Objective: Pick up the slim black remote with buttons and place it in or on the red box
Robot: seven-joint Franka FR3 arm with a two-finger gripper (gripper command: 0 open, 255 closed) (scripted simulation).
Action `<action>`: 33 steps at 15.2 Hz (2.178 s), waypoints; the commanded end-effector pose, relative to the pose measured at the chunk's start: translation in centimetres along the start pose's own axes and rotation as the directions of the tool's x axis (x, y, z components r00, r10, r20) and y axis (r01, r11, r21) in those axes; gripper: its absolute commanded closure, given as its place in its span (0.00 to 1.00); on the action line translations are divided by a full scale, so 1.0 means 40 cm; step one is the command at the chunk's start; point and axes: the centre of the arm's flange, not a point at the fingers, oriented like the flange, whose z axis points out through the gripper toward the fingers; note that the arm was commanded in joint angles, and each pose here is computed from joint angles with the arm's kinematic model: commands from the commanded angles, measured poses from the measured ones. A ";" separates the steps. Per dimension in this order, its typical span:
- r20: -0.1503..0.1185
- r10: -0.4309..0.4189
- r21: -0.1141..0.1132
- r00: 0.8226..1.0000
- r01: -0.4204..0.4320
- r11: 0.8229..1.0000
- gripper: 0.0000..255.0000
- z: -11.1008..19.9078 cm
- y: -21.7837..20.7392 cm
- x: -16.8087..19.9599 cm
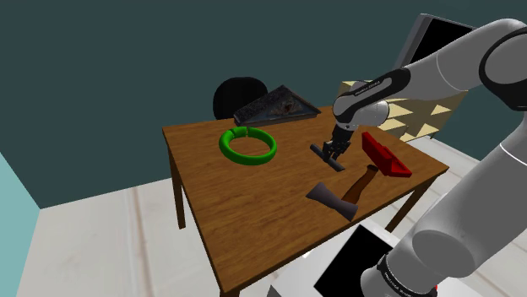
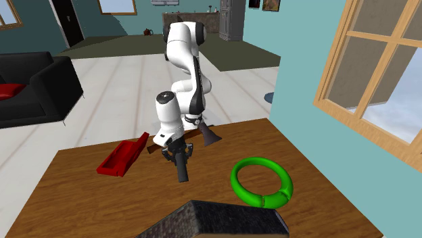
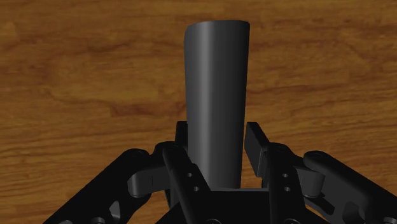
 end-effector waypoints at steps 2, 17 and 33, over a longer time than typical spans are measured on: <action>0.004 -0.002 0.001 1.000 0.002 1.000 1.00 0.004 -0.004 -0.001; 0.005 -0.002 0.001 1.000 0.002 1.000 1.00 -0.140 -0.017 -0.001; 0.005 -0.002 0.001 1.000 0.002 1.000 1.00 -0.351 -0.034 -0.003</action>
